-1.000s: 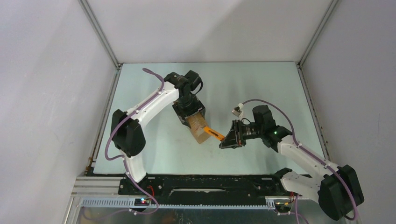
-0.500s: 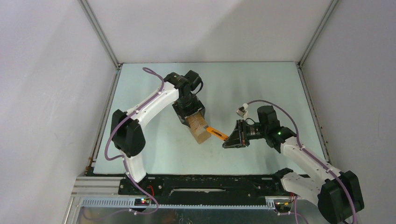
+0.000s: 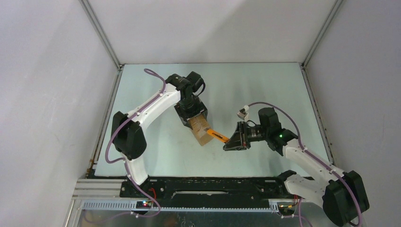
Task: Unpack the express box
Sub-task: Cut the express box at the center of the board.
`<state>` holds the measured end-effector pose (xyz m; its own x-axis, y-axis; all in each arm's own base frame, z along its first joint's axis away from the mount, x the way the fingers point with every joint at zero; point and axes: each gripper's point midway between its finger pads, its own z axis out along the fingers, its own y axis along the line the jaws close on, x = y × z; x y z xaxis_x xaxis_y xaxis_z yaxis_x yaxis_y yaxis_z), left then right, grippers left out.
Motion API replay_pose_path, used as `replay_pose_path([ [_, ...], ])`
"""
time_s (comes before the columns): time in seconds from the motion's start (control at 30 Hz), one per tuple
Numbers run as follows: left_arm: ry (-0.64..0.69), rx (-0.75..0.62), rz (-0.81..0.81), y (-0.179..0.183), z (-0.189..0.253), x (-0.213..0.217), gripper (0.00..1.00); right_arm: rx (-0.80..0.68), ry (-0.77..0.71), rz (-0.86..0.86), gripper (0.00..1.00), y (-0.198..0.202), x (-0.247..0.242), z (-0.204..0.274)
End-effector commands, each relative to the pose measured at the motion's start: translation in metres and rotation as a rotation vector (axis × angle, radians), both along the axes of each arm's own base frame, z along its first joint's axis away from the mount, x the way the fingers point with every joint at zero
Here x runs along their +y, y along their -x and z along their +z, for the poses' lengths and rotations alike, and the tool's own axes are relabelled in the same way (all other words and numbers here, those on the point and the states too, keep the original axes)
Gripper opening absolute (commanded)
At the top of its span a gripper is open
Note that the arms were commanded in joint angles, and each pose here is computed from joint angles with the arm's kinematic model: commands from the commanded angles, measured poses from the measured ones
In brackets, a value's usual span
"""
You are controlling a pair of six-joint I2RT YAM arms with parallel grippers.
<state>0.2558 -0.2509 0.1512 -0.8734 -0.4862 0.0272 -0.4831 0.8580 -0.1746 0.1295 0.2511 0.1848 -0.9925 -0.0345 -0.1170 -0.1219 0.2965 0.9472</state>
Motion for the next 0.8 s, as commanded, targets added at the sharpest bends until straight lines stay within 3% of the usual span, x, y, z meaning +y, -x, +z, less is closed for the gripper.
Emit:
replay_pose_path([
  [0.0,-0.175,0.057,-0.028,0.015,-0.025,0.035,0.64,-0.041,-0.031,0.014,0.0,0.002,0.007,0.011],
  [0.33,-0.174,0.057,-0.019,0.015,-0.026,0.034,0.64,-0.033,-0.043,-0.019,0.0,-0.002,0.019,0.007],
  [0.77,-0.081,0.092,0.016,0.023,-0.025,0.018,0.64,0.013,-0.093,-0.157,0.0,-0.011,0.021,-0.001],
])
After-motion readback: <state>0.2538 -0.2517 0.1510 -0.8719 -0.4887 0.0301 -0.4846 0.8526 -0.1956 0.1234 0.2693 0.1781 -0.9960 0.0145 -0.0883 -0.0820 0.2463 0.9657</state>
